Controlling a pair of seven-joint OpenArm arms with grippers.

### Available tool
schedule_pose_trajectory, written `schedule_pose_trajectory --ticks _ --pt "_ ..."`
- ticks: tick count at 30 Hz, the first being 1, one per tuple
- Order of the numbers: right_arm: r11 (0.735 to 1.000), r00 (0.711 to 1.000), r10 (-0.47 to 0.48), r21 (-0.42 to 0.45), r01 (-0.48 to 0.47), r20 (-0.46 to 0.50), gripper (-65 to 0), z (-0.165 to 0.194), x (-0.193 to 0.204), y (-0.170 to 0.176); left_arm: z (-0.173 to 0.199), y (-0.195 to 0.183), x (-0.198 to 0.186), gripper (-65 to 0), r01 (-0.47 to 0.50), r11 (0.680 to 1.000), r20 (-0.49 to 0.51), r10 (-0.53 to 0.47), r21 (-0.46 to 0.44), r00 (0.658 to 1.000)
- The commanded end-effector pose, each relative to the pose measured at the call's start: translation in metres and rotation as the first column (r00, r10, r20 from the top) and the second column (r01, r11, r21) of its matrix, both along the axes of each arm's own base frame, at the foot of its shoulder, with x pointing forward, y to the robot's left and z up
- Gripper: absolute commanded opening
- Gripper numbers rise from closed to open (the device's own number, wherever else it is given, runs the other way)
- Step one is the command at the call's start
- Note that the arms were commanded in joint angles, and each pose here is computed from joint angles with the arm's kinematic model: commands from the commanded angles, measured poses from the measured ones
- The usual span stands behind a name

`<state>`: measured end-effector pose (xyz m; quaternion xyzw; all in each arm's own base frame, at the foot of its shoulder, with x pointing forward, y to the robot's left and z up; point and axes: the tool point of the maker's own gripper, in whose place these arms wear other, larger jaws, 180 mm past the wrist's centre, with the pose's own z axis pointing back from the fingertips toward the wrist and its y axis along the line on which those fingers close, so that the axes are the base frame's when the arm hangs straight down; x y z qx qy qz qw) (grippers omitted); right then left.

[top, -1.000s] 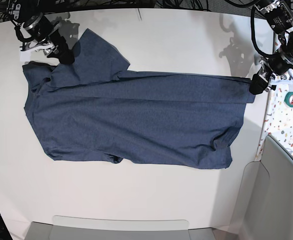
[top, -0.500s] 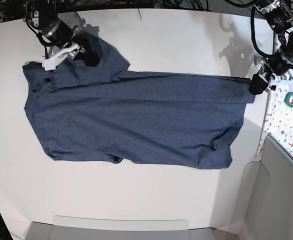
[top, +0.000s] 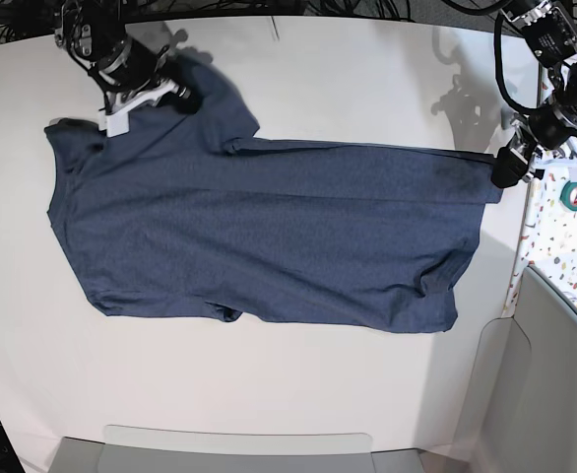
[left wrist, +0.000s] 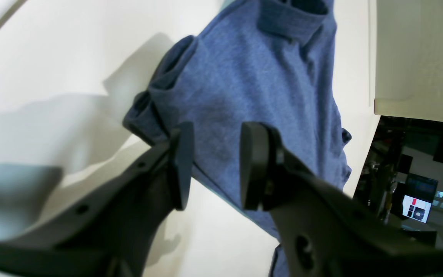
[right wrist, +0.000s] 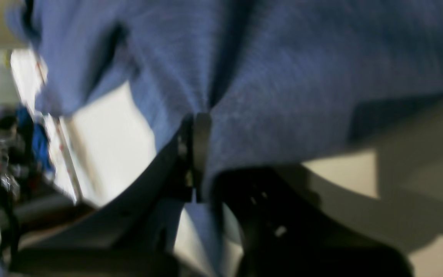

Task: Layout the t-shirt on the table in an organized manner, then fold the t-shirt properly
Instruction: 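Move the right gripper to the shirt's shoulder edge and grasp it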

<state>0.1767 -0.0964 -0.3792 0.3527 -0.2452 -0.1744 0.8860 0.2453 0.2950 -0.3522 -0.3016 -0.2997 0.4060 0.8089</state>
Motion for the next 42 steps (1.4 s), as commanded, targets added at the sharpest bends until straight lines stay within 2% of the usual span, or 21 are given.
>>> schedule_pose_trajectory --ticks 1,4,13,20,25,28,34,36,38,42 --pt "1.0 0.994 0.0 0.008 -0.001 0.11 -65.0 0.027 0.019 0.0 0.012 0.0 0.005 -44.4 0.011 1.0 0.03 -0.01 -0.011 0.999" --pt "1.0 0.98 0.013 0.003 -0.014 0.199 -65.0 0.051 0.038 0.004 0.011 -0.002 0.005 -44.4 0.016 1.0 0.029 -0.016 -0.013 0.999" --pt "1.0 0.939 -0.004 0.01 0.001 0.345 -65.0 0.085 0.097 0.002 0.011 -0.002 0.005 -44.4 0.015 1.0 0.029 -0.015 -0.012 0.999" --pt "0.998 0.949 -0.055 0.034 0.047 0.31 -65.0 0.066 0.138 -0.012 0.011 -0.002 0.005 -44.4 0.016 1.0 0.027 -0.016 -0.011 1.0" --pt "0.997 0.959 -0.075 0.044 0.065 0.272 -64.8 0.052 0.148 -0.017 0.01 -0.003 0.005 -44.4 0.019 1.0 0.024 -0.018 -0.012 1.0" --pt "0.997 0.959 -0.075 0.047 0.064 0.272 -56.7 0.052 0.148 -0.017 0.01 -0.003 0.005 -44.4 0.019 1.0 0.024 -0.018 -0.012 1.0" --pt "0.998 0.954 -0.045 0.053 0.031 0.296 -26.9 0.06 0.155 -0.005 0.01 -0.003 0.005 -44.4 0.02 1.0 0.025 -0.019 -0.011 0.999" --pt "0.998 0.95 -0.032 0.064 0.012 0.309 -19.9 0.065 0.16 0.003 0.01 -0.003 0.005 -44.4 0.02 1.0 0.025 -0.019 -0.011 0.999" --pt "0.996 0.946 -0.029 0.084 0.001 0.323 -16.4 0.071 0.164 0.013 0.01 -0.003 0.004 -44.4 0.021 1.0 0.023 -0.021 -0.011 1.0" --pt "0.992 0.943 -0.043 0.124 0.002 0.331 -15.9 0.076 0.175 0.025 0.01 -0.003 0.004 -44.4 0.021 1.0 0.023 -0.021 -0.011 1.0"
